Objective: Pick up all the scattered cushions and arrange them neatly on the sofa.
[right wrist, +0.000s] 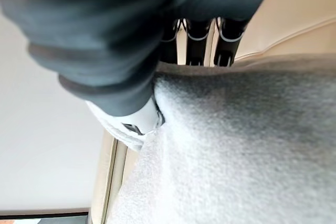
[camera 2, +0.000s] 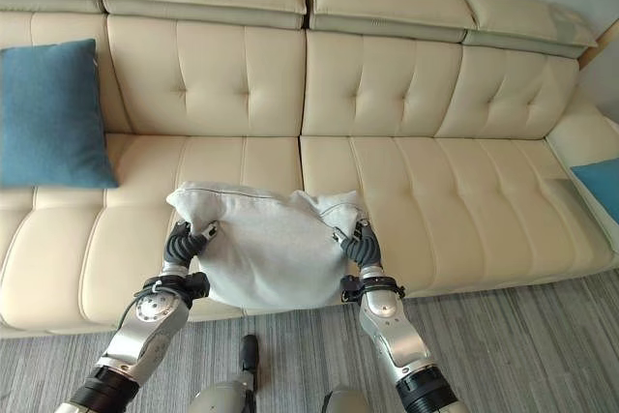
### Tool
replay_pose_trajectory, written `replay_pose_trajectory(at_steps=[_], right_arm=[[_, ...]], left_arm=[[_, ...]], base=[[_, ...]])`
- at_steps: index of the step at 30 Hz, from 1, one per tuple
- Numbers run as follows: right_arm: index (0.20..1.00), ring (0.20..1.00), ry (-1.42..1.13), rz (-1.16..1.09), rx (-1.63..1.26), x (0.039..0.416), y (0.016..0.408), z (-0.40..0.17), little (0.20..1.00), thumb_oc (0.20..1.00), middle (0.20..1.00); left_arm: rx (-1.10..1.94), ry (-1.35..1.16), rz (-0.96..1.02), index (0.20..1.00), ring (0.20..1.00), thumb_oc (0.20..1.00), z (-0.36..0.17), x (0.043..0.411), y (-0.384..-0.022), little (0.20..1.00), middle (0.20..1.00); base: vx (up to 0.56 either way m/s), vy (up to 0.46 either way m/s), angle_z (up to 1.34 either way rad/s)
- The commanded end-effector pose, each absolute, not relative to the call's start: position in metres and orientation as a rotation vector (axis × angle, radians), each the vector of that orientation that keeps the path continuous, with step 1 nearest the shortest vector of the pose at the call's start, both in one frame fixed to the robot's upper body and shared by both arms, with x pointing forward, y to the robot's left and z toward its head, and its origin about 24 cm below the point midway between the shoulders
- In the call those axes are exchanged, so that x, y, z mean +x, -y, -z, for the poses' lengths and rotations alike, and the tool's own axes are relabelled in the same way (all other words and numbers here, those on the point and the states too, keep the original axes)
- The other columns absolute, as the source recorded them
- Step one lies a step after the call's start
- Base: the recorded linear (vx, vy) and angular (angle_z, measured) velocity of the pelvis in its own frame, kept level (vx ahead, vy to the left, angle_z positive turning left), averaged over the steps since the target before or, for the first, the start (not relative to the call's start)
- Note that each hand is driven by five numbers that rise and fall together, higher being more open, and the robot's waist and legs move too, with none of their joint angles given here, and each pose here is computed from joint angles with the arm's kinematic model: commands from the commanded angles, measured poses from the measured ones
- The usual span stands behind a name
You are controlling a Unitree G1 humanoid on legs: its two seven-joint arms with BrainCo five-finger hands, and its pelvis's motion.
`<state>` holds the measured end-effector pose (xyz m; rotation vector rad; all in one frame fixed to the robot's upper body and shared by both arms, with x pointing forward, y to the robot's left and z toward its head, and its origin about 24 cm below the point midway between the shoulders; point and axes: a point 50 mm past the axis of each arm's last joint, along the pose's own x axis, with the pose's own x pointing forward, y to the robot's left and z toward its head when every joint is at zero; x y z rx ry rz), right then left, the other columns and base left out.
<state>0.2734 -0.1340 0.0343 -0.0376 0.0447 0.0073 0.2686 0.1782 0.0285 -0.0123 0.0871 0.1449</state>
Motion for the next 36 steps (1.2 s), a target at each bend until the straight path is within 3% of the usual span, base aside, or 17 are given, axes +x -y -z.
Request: replay_pose_trajectory(at_steps=[1,10,20,24,26,33,34,35,36], right_arm=[[0.2,0.2,0.197,-0.055,-0.01,0.286,0.126,-0.083,0.2,0.2,0.2],[0.2,0.2,0.201,-0.052,-0.029,0.294,0.125,-0.085,0.2,0.2,0.2],[0.2,0.2,0.497,-0.042,-0.148,0.356,0.095,-0.195,0.2,0.2,0.2],[0.2,0.2,0.54,-0.03,-0.169,0.364,0.092,-0.215,0.2,0.2,0.2],[0.2,0.2,0.602,0.016,-0.235,0.376,0.096,-0.247,0.2,0.2,0.2],[0.2,0.2,0.548,0.073,-0.32,0.395,0.103,-0.255,0.2,0.2,0.2],[0.2,0.2,0.526,0.086,-0.347,0.399,0.105,-0.254,0.2,0.2,0.2],[0.294,0.294,0.494,0.106,-0.373,0.403,0.11,-0.251,0.294,0.294,0.294],[1.0,1.0,0.458,0.127,-0.414,0.408,0.116,-0.248,1.0,1.0,1.0]], left_arm=[[-0.069,0.149,-0.058,0.2,0.2,0.2,-0.074,0.28,-0.159,0.2,0.2],[-0.054,0.176,-0.067,0.2,0.2,0.2,-0.078,0.285,-0.156,0.2,0.2],[0.066,0.429,-0.077,0.2,0.2,0.2,-0.174,0.36,-0.126,0.2,0.2],[0.103,0.463,-0.094,0.2,0.2,0.2,-0.192,0.37,-0.129,0.2,0.2],[0.215,0.529,-0.159,0.2,0.2,0.2,-0.228,0.386,-0.146,0.2,0.2],[0.37,0.488,-0.259,0.2,0.2,0.2,-0.248,0.403,-0.173,0.2,0.2],[0.396,0.468,-0.274,0.476,0.476,0.476,-0.247,0.405,-0.177,0.476,0.476],[0.424,0.44,-0.294,1.0,1.0,1.0,-0.247,0.408,-0.184,1.0,1.0],[0.452,0.407,-0.316,1.0,1.0,1.0,-0.246,0.411,-0.192,1.0,1.0]], base=[[0.08,-0.022,-0.08],[0.15,-0.062,0.22],[0.01,-0.072,0.04],[-0.03,-0.041,0.1],[-0.03,-0.084,0.16],[0.0,-0.035,0.05],[-0.01,-0.005,0.08],[0.0,0.0,0.08],[0.0,-0.009,0.07]])
